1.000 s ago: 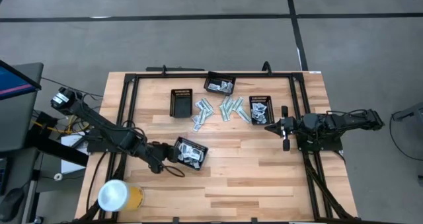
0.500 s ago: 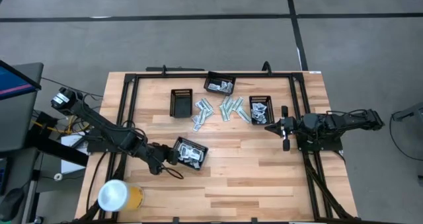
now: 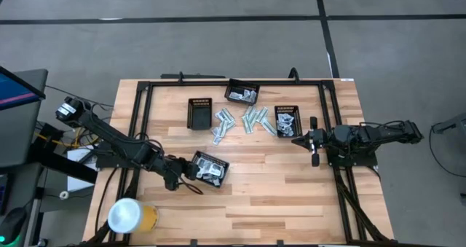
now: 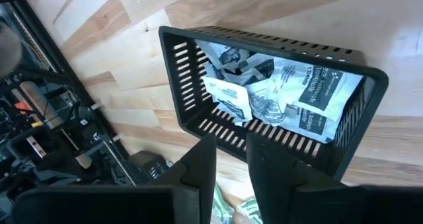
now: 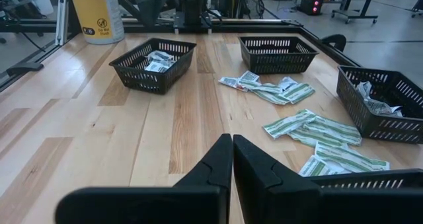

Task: Pick & Place First Aid Supplies
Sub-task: Put the green bandage into the left black bin

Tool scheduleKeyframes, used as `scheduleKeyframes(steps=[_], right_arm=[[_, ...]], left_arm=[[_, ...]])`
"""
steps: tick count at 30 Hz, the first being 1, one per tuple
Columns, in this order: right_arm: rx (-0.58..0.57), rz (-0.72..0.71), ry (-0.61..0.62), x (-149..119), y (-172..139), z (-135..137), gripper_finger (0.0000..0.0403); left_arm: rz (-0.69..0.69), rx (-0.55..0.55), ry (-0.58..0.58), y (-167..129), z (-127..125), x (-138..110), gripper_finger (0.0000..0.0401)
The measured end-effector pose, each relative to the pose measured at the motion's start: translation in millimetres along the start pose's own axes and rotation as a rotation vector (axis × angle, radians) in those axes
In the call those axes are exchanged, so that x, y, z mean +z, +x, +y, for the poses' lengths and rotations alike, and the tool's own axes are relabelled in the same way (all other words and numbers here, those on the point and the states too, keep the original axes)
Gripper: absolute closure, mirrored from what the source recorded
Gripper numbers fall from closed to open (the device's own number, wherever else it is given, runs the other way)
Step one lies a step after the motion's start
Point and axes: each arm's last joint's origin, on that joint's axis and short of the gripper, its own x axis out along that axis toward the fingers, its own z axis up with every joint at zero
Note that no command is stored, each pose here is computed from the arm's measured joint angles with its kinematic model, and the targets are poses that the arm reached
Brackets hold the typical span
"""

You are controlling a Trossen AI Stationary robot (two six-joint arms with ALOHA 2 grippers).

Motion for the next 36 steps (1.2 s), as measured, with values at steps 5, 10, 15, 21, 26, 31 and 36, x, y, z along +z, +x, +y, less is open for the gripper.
scheduleKeyframes(steps=[5,10,15,21,26,31,36], right_arm=[[0.000,0.000,0.000,0.0,0.0,0.0,0.0395],[0.000,0.000,0.000,0.0,0.0,0.0,0.0395],[0.000,0.000,0.000,0.0,0.0,0.0,0.0395],[0.000,0.000,0.000,0.0,0.0,0.0,0.0395],[0.000,0.000,0.000,0.0,0.0,0.0,0.0395],[0.000,0.000,0.000,0.0,0.0,0.0,0.0395],[0.000,-0.001,0.000,0.0,0.0,0.0,0.0395]], left_arm=[[-0.038,0.053,-0.136,-0.6,5.2,2.2,0.0312],[-0.161,0.257,-0.385,-5.1,26.8,4.7,0.0312],[-0.246,0.357,-0.580,-9.5,38.2,4.4,0.0312],[-0.270,0.409,-0.891,-16.4,42.6,-8.4,0.0312],[-0.232,0.443,-1.048,-18.9,42.0,-26.2,0.0312],[-0.149,0.473,-1.212,-13.4,38.1,-51.2,0.0312],[-0.034,0.509,-1.260,-8.9,31.6,-78.6,0.0312]])
